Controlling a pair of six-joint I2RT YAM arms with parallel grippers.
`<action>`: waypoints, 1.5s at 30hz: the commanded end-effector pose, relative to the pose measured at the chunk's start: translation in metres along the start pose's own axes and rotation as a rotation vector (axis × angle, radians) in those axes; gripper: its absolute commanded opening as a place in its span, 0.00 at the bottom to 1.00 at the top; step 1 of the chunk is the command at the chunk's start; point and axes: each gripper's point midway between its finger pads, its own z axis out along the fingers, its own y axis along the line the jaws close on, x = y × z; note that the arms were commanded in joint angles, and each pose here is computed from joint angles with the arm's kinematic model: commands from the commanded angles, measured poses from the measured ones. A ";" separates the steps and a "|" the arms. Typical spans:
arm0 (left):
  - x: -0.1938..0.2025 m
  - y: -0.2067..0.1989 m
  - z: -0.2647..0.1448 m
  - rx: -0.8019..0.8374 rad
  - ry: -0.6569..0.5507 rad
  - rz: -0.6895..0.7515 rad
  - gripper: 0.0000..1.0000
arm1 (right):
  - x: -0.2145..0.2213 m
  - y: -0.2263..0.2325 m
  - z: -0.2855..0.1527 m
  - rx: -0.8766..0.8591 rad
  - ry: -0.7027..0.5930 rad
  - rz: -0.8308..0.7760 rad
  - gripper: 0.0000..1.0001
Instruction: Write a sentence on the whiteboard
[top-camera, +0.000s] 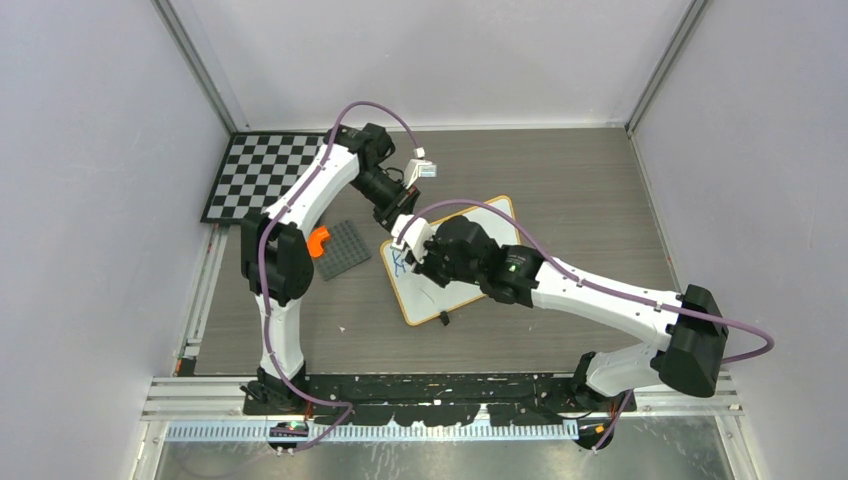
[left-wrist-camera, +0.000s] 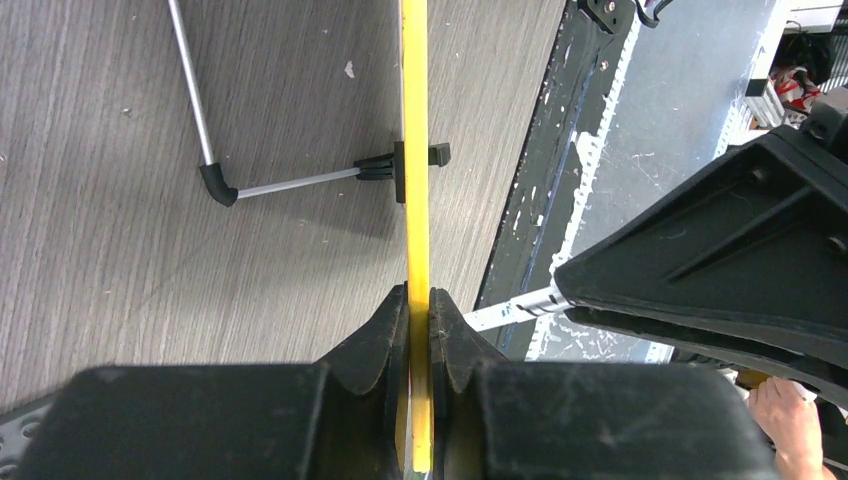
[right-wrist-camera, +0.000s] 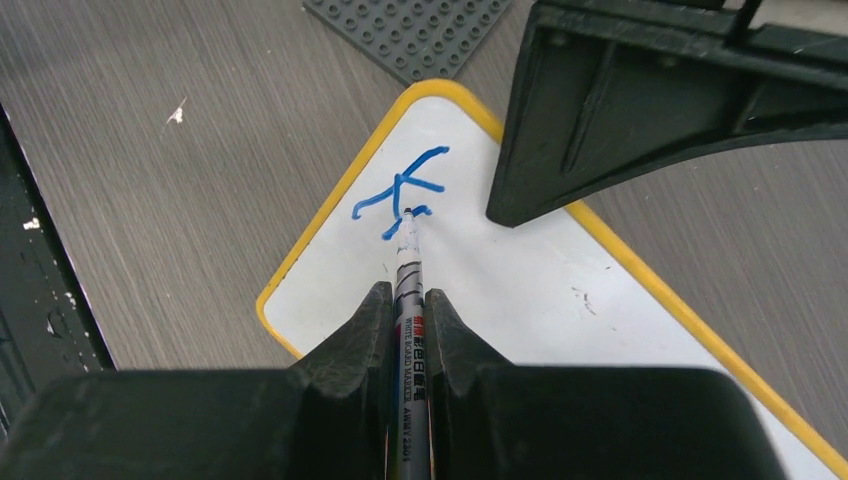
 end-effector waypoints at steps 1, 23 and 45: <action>0.016 0.003 0.031 0.013 0.107 0.029 0.00 | -0.037 -0.015 -0.017 0.052 -0.098 0.019 0.00; 0.017 0.002 0.031 0.015 0.109 0.031 0.00 | -0.034 -0.029 -0.005 0.126 -0.079 -0.006 0.00; 0.018 0.001 0.029 0.013 0.112 0.029 0.00 | -0.022 -0.020 -0.015 0.069 -0.060 -0.007 0.00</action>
